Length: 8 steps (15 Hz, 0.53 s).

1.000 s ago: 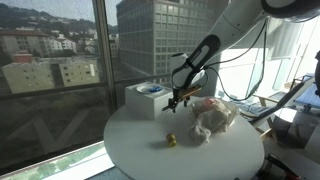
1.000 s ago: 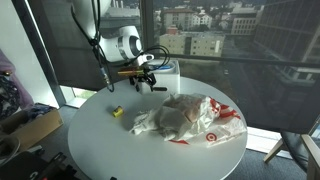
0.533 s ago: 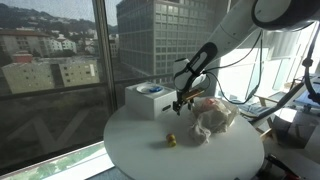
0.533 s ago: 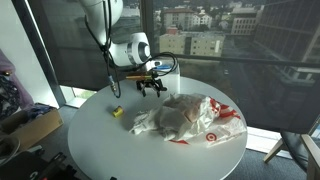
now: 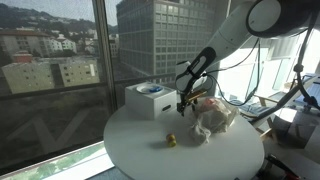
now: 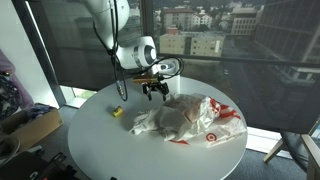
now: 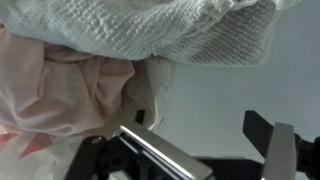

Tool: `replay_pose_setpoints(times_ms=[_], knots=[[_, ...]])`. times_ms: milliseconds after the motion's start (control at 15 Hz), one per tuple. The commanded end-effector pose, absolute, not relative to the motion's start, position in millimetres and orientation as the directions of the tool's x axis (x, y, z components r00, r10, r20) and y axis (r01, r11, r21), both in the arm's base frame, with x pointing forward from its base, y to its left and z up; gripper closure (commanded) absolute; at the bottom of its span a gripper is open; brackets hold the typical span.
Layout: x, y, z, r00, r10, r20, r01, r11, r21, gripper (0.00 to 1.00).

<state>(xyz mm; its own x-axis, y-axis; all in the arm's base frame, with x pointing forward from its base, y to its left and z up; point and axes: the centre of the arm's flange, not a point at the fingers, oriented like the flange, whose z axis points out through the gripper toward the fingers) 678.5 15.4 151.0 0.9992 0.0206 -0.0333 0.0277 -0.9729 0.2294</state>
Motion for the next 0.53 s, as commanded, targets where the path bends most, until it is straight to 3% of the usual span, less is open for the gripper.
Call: replay_pose_setpoints(times_ms=[0,200,267,333,467], knots=[[717.1,3.5,132.6,0.999,0.002,-0.037,0.01,-0.974,0.226,0.0],[732.8,-15.7,107.2,0.999,-0.019,-0.049,-0.007,-0.972,0.233,0.0],[734.1,-21.9,100.5,0.998,-0.028,-0.051,-0.015,-0.972,0.236,0.25],[733.2,-26.1,95.0,0.998,-0.03,-0.056,-0.016,-0.975,0.223,0.26],[725.1,-29.5,90.9,0.998,-0.037,-0.056,-0.027,-0.985,0.171,0.42]])
